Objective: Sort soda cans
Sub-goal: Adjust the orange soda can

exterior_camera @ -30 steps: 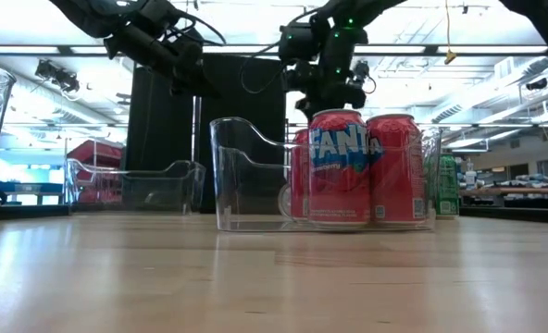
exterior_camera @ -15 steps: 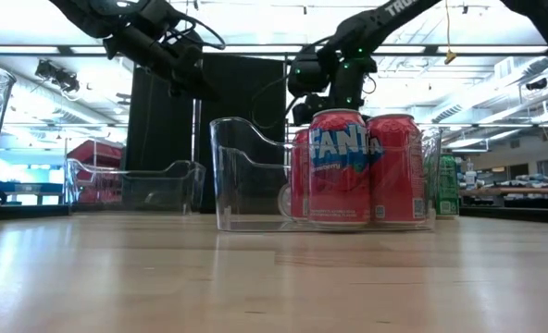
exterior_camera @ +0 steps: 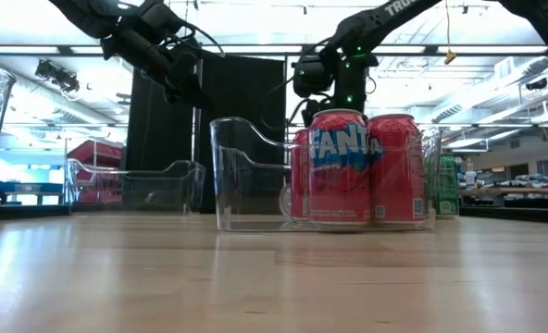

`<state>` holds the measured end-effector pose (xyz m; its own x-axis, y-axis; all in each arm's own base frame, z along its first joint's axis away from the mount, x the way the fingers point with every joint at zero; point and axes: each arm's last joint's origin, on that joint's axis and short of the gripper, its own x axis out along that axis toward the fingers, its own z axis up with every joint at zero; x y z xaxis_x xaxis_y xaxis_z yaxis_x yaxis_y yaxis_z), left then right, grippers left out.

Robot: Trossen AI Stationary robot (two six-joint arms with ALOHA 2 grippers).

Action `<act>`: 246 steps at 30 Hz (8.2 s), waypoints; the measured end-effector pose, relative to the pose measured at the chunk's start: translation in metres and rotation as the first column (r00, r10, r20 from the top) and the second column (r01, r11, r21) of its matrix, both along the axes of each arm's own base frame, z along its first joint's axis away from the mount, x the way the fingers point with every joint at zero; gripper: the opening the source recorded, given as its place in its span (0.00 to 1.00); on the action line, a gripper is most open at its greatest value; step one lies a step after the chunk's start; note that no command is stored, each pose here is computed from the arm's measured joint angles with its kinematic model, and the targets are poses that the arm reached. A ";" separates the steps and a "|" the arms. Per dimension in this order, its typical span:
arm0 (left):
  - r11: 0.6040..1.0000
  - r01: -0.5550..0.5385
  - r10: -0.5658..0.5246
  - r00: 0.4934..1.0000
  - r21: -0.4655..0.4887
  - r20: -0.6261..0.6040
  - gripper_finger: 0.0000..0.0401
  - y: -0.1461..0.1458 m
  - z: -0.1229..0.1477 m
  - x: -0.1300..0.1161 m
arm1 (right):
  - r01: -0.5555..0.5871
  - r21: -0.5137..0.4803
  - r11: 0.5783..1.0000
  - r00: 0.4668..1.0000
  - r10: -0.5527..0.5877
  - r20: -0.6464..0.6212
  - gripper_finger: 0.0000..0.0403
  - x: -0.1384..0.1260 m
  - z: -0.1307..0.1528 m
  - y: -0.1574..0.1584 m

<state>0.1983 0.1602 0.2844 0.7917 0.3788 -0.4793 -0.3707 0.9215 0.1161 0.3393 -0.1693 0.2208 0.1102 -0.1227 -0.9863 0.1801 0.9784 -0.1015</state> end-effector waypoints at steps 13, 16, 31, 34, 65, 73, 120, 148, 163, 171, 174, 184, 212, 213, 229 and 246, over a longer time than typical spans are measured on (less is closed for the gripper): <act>1.000 0.017 -0.017 1.000 -0.024 -0.002 0.01 -0.004 -0.035 -0.003 | -0.407 0.002 0.913 0.900 0.401 0.169 0.48 0.031 -0.004 0.028; 1.000 0.017 -0.017 1.000 -0.026 -0.004 0.01 -0.005 -0.039 -0.004 | -0.428 0.004 0.904 0.887 0.419 0.194 0.60 0.036 -0.009 0.031; 1.000 0.026 -0.026 1.000 -0.017 -0.016 0.01 -0.007 -0.041 -0.003 | -0.268 0.057 0.962 0.946 0.252 0.204 0.60 0.053 -0.027 0.015; 1.000 0.026 -0.027 1.000 -0.017 -0.017 0.01 -0.007 -0.041 -0.003 | -0.163 0.062 0.985 0.970 0.149 0.193 0.60 0.053 -0.020 0.006; 0.999 0.024 -0.026 0.999 -0.036 -0.033 0.01 -0.008 -0.043 -0.004 | -0.304 0.067 0.950 0.948 0.294 0.126 0.63 0.061 -0.042 0.005; 0.999 0.024 -0.025 0.999 -0.035 -0.033 0.01 -0.008 -0.043 -0.004 | -0.278 0.042 0.960 0.950 0.269 0.159 0.33 0.070 -0.023 0.003; 0.999 -0.007 0.005 0.998 -0.038 -0.063 0.01 -0.008 -0.045 -0.005 | -0.079 0.176 0.981 0.988 0.101 -0.117 0.00 0.045 0.071 0.087; 0.998 -0.025 0.022 0.998 -0.057 -0.054 0.01 -0.008 -0.045 -0.005 | -0.205 0.240 0.949 0.979 0.203 0.032 0.00 0.055 0.039 0.100; 0.997 -0.040 0.037 0.998 -0.071 -0.048 0.01 -0.008 -0.045 -0.005 | -0.023 0.174 0.984 0.960 0.071 -0.273 0.00 0.030 0.041 0.111; 0.997 -0.041 0.038 0.998 -0.071 -0.046 0.01 -0.008 -0.045 -0.005 | 0.077 0.153 0.985 0.972 -0.040 -0.231 0.00 0.024 0.057 0.122; 0.996 -0.042 0.039 0.998 -0.073 -0.046 0.01 -0.008 -0.045 -0.005 | 0.078 0.151 0.986 0.977 -0.046 -0.207 0.00 0.020 0.066 0.126; 0.996 -0.045 0.042 0.998 -0.075 -0.042 0.01 -0.008 -0.045 -0.005 | 0.017 0.122 0.992 0.998 -0.009 -0.065 0.00 0.027 0.069 0.115; 0.994 -0.059 0.056 0.998 -0.095 -0.029 0.01 -0.008 -0.044 -0.005 | 0.217 0.196 0.956 0.936 -0.147 -0.321 0.00 -0.008 0.047 0.132; 0.994 -0.059 0.056 0.998 -0.094 -0.028 0.01 -0.007 -0.044 -0.005 | 0.220 0.194 0.956 0.935 -0.150 -0.322 0.00 -0.011 0.048 0.133; 0.957 0.286 -0.284 0.957 -0.041 0.055 0.00 -0.037 -0.003 0.040 | 0.396 0.082 0.915 0.908 -0.403 0.110 0.00 -0.112 0.099 0.169; 0.811 0.579 -0.576 0.816 -0.090 0.058 0.00 -0.065 -0.029 0.201 | 0.667 0.138 0.733 0.726 -0.680 0.104 0.00 -0.173 0.005 0.180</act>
<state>0.3990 0.0955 0.2553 0.8625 -0.2003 -0.4647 0.2315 0.9728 0.0104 0.1662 0.0104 0.2254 0.1656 -0.1342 -0.9770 0.8001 0.5974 0.0535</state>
